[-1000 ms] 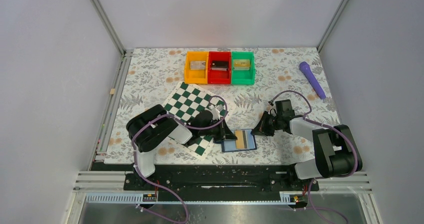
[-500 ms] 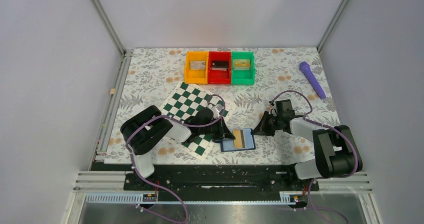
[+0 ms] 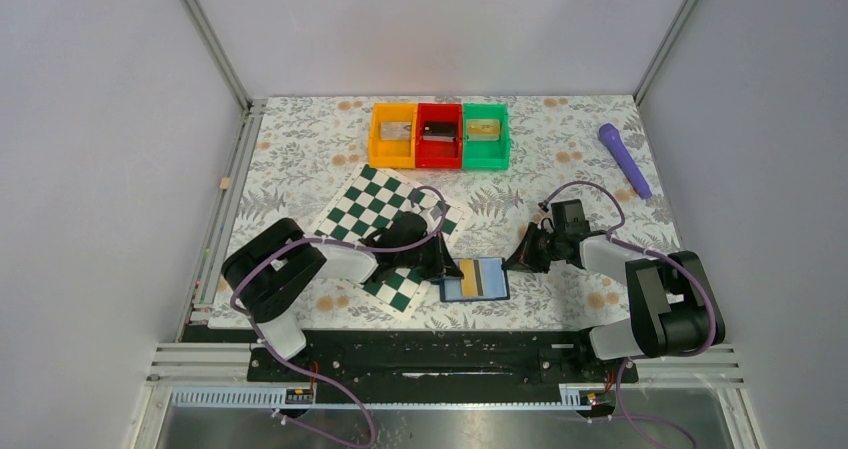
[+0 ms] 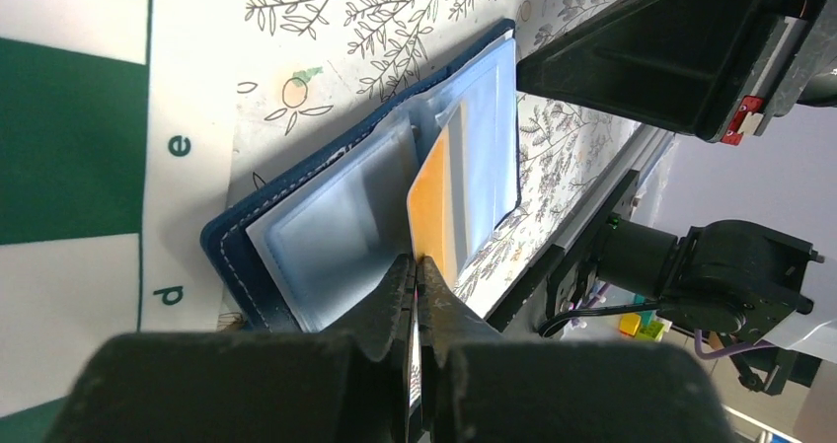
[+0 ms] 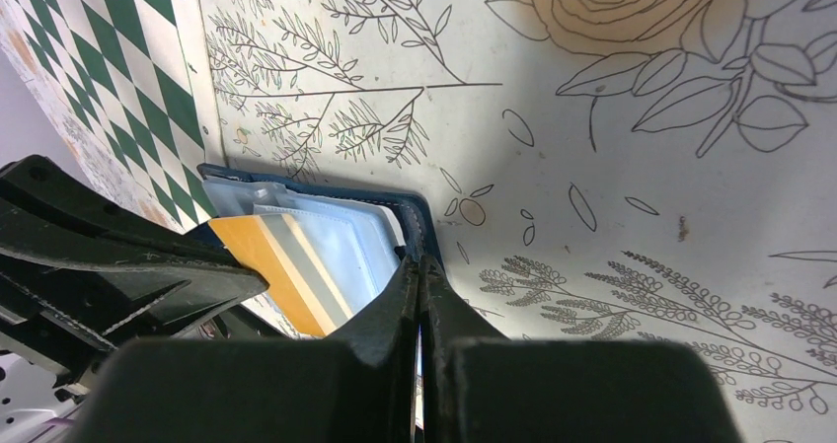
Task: Take the credit cards out of the card holder
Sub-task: Remove the credit card from the card holder.
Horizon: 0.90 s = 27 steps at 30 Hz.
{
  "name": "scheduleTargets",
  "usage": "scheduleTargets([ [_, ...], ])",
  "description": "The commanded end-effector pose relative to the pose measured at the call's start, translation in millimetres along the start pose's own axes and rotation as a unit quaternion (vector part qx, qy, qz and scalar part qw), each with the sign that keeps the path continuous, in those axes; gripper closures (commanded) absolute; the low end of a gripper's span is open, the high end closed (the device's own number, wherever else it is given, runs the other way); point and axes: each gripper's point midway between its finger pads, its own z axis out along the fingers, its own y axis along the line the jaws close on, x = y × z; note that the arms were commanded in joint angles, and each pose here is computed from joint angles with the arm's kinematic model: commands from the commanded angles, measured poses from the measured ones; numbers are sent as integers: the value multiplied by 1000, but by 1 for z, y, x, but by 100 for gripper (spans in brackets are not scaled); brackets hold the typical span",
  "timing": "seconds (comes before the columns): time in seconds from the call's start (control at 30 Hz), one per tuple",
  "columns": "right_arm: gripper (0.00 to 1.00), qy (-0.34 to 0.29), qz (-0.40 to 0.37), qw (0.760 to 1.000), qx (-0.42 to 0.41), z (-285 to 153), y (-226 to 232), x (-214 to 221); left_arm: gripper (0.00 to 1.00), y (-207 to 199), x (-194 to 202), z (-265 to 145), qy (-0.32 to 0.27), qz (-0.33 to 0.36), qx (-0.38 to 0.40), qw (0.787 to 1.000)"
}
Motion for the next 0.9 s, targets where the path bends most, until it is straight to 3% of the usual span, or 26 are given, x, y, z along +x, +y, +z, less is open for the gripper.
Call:
scheduleTargets([
  [0.0, 100, -10, -4, 1000, 9, -4, -1, -4, 100, -14, -19, -8, -33, 25, 2, 999],
  [0.7, 100, -40, -42, 998, -4, -23, 14, -12, 100, -19, -21, -38, -77, 4, 5, 997],
  [0.87, 78, -114, -146, 982, -38, -46, 44, -24, 100, -24, -23, -43, -85, 2, 11, 996],
])
